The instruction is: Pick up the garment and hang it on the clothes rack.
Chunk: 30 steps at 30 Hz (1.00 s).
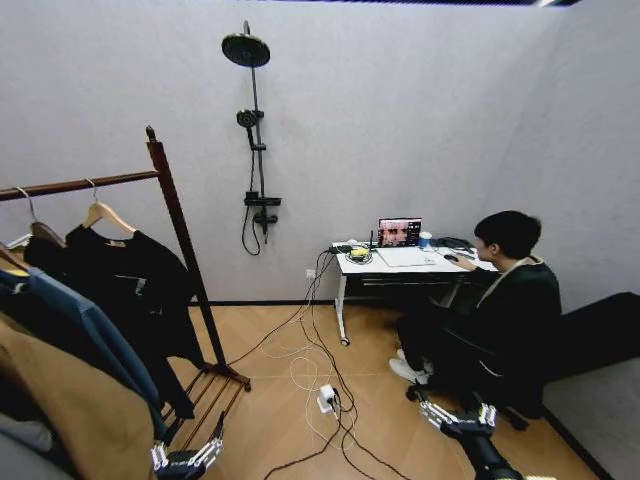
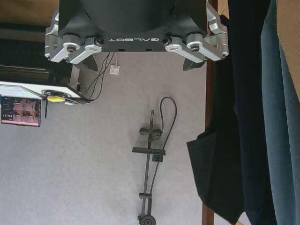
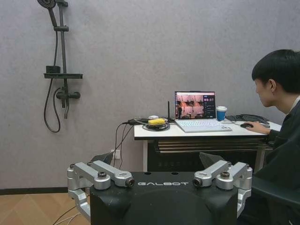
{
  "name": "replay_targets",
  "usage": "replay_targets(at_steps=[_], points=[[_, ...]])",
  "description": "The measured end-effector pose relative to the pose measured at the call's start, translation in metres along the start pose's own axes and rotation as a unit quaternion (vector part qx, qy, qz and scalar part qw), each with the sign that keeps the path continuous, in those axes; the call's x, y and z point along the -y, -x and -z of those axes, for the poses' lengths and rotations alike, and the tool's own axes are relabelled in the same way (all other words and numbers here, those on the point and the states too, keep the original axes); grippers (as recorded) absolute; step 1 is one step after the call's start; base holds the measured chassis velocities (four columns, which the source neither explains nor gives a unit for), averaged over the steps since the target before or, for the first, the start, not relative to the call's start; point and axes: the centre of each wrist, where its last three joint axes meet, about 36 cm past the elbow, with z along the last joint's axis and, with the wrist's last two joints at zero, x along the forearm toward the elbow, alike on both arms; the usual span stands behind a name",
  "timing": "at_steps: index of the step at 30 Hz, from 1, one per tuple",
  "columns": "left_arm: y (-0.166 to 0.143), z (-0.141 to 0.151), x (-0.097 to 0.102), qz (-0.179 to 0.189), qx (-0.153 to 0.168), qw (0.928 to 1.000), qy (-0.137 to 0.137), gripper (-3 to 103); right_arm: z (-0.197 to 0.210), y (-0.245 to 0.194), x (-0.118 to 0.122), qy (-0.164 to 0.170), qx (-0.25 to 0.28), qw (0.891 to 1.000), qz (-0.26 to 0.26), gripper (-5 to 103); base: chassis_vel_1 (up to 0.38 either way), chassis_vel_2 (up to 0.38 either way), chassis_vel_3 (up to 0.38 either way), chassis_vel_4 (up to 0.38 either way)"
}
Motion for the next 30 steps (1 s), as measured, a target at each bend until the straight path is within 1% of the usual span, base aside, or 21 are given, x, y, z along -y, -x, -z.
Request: replay_targets(at_steps=[6,17,21,30], points=[[0.0000,0.0000,-0.0001,0.000,0.000,1.0000,0.000,100,0.0000,0.0000,0.0000,0.000,0.000,1.000,0.000,100,-0.038,-0.084,0.050,0.110],[0.0000,0.0000,0.0002,0.000,0.000,1.0000,0.000,100,0.0000,0.0000,0.0001,0.000,0.000,1.000,0.000,100,-0.085,-0.280,0.086,0.277],[0.0000,0.0000,0.0002,-0.001,0.000,1.0000,0.000,100,0.0000,0.0000,0.0001,0.000,0.000,1.000,0.000,100,-0.040,-0.143,0.082,-0.009],[0.0000,0.0000,-0.0001,0.000,0.000,1.0000,0.000,100,0.0000,0.0000,0.0000,0.000,0.000,1.000,0.000,100,0.016,0.058,-0.023,-0.053]])
